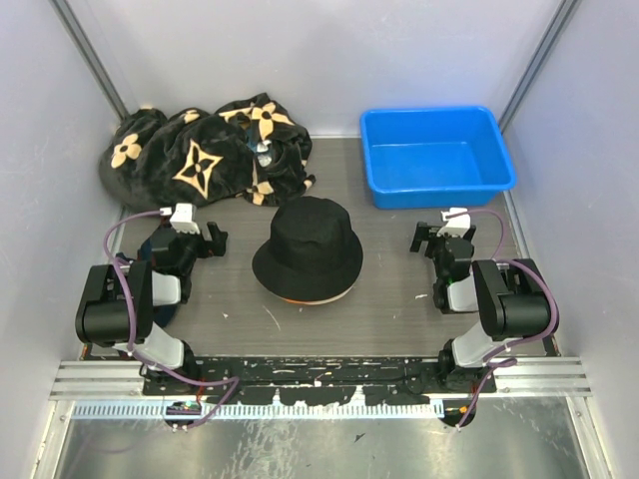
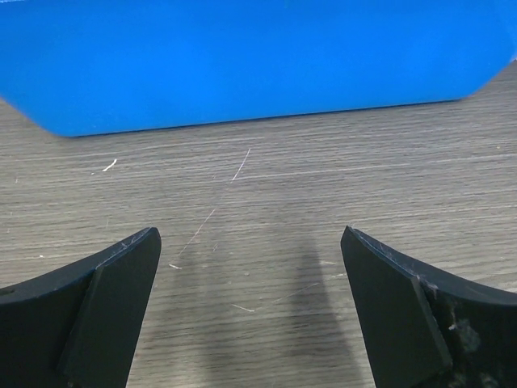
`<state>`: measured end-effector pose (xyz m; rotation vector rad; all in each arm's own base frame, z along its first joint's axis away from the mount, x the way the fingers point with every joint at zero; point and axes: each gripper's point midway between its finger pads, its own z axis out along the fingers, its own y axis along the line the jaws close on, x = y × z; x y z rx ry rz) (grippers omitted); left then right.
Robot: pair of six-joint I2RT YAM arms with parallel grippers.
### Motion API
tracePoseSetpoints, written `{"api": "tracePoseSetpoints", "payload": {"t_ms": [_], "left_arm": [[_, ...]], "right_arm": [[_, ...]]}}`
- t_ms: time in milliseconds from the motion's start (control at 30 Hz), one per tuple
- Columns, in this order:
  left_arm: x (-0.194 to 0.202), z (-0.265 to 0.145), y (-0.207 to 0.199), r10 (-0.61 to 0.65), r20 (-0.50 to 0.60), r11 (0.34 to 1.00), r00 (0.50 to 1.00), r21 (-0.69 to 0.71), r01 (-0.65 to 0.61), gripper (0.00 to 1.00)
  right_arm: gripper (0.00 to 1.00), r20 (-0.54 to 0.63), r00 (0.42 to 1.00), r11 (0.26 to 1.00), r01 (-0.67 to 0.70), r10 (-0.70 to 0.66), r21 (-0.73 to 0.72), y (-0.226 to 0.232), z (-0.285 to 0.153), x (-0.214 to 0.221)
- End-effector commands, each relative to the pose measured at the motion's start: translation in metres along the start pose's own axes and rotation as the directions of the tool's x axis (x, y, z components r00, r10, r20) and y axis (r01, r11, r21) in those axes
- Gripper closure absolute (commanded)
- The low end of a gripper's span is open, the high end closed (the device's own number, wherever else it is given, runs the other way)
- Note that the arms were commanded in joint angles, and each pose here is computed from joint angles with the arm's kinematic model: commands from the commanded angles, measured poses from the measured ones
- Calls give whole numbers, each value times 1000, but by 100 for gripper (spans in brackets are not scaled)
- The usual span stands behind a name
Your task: Stack the hats
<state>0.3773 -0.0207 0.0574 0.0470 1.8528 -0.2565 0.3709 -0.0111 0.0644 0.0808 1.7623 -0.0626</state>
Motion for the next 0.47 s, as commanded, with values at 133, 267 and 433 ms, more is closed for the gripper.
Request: {"api": "tracePoseSetpoints", "payload": {"t_ms": [133, 267, 433], "left_arm": [[-19, 5, -2, 42, 50, 999, 998, 16, -43, 2], [-18, 5, -2, 41, 49, 999, 998, 15, -42, 2], [-17, 5, -2, 41, 47, 999, 998, 15, -42, 2]], "right_arm": [[0, 68, 998, 1000, -17, 18, -16, 3, 0, -20], [0, 64, 998, 1000, -15, 16, -17, 4, 1, -19], [0, 68, 998, 1000, -14, 16, -19, 4, 0, -20]]}}
